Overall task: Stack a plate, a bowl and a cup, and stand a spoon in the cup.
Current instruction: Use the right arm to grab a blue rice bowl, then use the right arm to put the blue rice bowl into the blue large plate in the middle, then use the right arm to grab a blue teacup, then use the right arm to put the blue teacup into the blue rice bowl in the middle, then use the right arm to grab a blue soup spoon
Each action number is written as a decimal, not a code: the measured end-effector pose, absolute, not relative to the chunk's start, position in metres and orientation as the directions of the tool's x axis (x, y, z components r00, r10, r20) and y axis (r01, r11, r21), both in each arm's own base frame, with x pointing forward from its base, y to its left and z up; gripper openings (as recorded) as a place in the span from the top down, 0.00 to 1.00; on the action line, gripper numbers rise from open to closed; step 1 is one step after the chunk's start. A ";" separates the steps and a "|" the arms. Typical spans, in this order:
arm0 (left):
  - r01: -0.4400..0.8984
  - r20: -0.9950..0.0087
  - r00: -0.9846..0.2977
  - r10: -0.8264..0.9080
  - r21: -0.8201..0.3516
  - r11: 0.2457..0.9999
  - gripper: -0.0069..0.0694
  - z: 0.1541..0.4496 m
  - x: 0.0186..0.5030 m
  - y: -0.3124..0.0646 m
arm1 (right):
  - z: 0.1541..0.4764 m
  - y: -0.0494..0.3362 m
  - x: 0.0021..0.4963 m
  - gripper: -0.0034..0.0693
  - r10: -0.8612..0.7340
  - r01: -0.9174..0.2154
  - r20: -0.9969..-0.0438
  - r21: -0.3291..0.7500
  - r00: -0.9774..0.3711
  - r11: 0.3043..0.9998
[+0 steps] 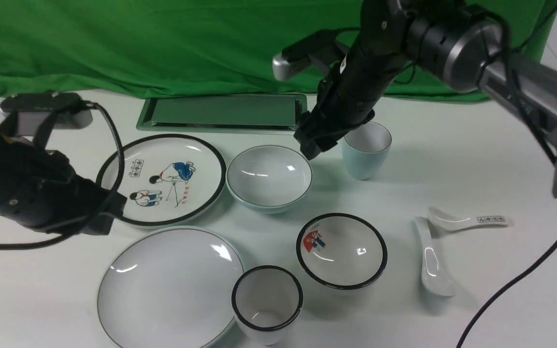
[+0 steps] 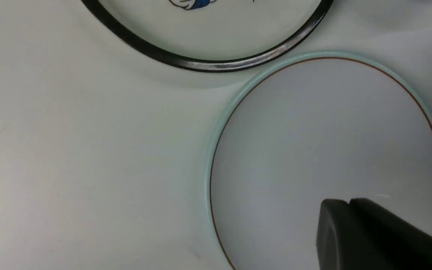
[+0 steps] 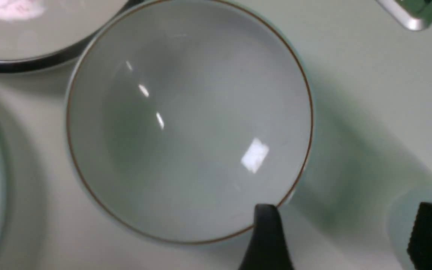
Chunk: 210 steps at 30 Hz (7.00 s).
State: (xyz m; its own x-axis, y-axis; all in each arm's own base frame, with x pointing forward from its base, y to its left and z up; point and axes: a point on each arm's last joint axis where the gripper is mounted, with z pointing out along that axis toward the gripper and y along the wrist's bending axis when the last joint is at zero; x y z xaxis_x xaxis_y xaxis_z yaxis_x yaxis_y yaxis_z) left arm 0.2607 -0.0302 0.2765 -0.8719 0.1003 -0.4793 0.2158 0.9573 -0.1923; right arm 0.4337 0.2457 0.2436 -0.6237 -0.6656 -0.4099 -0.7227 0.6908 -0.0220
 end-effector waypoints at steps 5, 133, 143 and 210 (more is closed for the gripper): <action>0.247 -0.509 -0.854 0.111 -0.209 0.946 0.95 0.278 0.262 -0.033 | 0.218 0.259 0.438 0.25 -0.669 -0.726 -0.403 -0.015 -0.625 0.687; 0.068 -0.781 -0.617 0.092 0.064 0.996 0.95 0.369 0.176 -0.004 | 0.249 0.363 0.350 0.84 -0.828 -0.926 -0.414 0.155 -0.378 0.345; 0.067 -0.780 -0.620 0.086 0.056 0.996 0.95 0.369 0.175 -0.004 | 0.234 0.379 0.338 0.82 -0.848 -0.933 -0.391 0.178 -0.359 0.313; 0.244 -0.764 -0.643 0.053 -0.139 0.960 0.95 0.336 0.192 -0.028 | 0.158 0.130 0.345 0.74 -0.303 -0.319 -0.366 -0.019 -0.880 0.948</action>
